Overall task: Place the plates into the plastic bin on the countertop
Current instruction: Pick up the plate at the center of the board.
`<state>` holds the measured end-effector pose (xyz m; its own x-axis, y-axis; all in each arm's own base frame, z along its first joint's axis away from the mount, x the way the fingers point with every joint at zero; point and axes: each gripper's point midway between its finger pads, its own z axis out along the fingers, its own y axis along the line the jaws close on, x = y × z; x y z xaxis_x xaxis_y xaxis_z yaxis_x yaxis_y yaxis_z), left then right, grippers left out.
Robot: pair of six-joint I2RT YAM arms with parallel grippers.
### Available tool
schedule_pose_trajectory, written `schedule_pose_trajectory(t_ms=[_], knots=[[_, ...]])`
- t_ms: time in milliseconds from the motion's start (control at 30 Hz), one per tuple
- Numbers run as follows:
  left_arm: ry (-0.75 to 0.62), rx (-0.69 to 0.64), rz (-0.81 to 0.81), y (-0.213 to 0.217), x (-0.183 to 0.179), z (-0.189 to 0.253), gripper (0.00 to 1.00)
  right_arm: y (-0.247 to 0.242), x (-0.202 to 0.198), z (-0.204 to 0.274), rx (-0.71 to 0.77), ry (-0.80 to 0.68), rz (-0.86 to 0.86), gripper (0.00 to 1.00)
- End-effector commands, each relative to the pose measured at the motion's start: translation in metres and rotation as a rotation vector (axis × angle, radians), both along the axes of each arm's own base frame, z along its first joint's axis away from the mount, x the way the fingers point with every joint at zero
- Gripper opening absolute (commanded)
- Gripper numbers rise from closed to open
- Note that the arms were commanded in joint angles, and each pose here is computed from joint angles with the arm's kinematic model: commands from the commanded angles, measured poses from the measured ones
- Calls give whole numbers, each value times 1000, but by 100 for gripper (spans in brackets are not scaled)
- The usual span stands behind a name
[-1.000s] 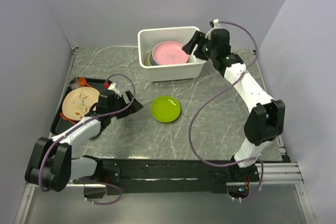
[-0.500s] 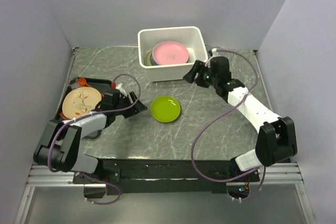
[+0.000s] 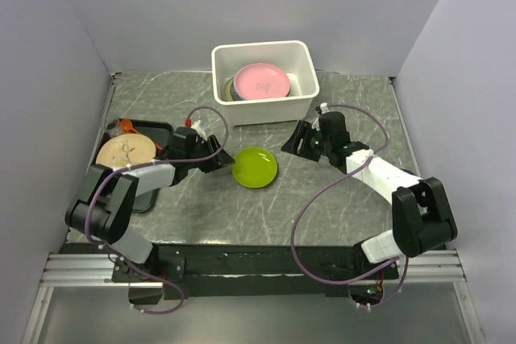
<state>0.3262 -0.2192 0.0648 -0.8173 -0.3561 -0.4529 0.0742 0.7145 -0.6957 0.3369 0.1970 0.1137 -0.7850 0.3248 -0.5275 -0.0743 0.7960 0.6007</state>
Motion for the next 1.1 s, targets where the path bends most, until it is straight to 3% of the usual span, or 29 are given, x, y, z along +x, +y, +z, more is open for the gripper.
schedule_pose_trajectory(t_ms=[0,367,1067], knots=[[-44,-15,-13,-12,14,10,48,7,6,9,35,-60,15,68],[-19,-7,-34,-21,15,-5,41,8,5,1,25,-43,23,68],[-29,-3,-39,-20,12,0,2,7,3,0,17,-36,24,68]])
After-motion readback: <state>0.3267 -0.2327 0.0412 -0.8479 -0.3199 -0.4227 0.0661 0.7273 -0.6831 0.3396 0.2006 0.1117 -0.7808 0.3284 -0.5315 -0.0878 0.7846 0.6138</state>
